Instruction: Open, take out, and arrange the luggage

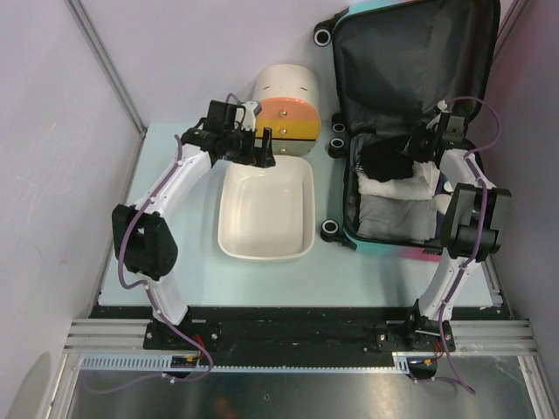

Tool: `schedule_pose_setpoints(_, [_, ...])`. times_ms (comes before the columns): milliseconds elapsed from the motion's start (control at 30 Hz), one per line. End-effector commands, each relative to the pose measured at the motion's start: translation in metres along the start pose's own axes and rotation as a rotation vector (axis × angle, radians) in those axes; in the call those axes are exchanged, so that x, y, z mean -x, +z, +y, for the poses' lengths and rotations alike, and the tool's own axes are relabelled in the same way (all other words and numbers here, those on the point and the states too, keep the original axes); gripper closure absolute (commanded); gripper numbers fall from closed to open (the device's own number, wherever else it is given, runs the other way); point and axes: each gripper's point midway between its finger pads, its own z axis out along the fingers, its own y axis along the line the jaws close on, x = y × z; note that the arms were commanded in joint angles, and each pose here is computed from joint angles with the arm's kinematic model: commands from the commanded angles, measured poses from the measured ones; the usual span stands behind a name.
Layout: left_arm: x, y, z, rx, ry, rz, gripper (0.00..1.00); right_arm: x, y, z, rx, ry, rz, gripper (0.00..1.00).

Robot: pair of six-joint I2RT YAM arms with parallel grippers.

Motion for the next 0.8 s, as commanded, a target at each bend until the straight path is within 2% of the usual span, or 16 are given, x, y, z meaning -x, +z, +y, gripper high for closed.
schedule_pose_setpoints(0, [0.02,-0.018,0.0,0.004,0.018,-0.074,0.0,0.017,-0.007,0.035,0.09,-0.023,-0.026,0.73])
schedule_pose_setpoints(133, [0.028,-0.024,0.002,0.013,0.057,-0.103,0.0,0.039,-0.027,0.057,0.138,-0.039,-0.071,1.0])
schedule_pose_setpoints(433, [0.032,-0.033,0.007,0.014,0.036,-0.128,0.0,0.062,-0.084,0.134,0.306,-0.027,-0.156,1.0])
schedule_pose_setpoints(600, [0.032,-0.044,0.013,0.032,0.029,-0.148,0.0,0.052,-0.104,0.179,0.392,0.009,-0.151,1.0])
schedule_pose_setpoints(767, [0.026,-0.055,0.02,0.053,0.018,-0.161,0.0,0.022,-0.116,0.245,0.51,-0.017,-0.113,1.0])
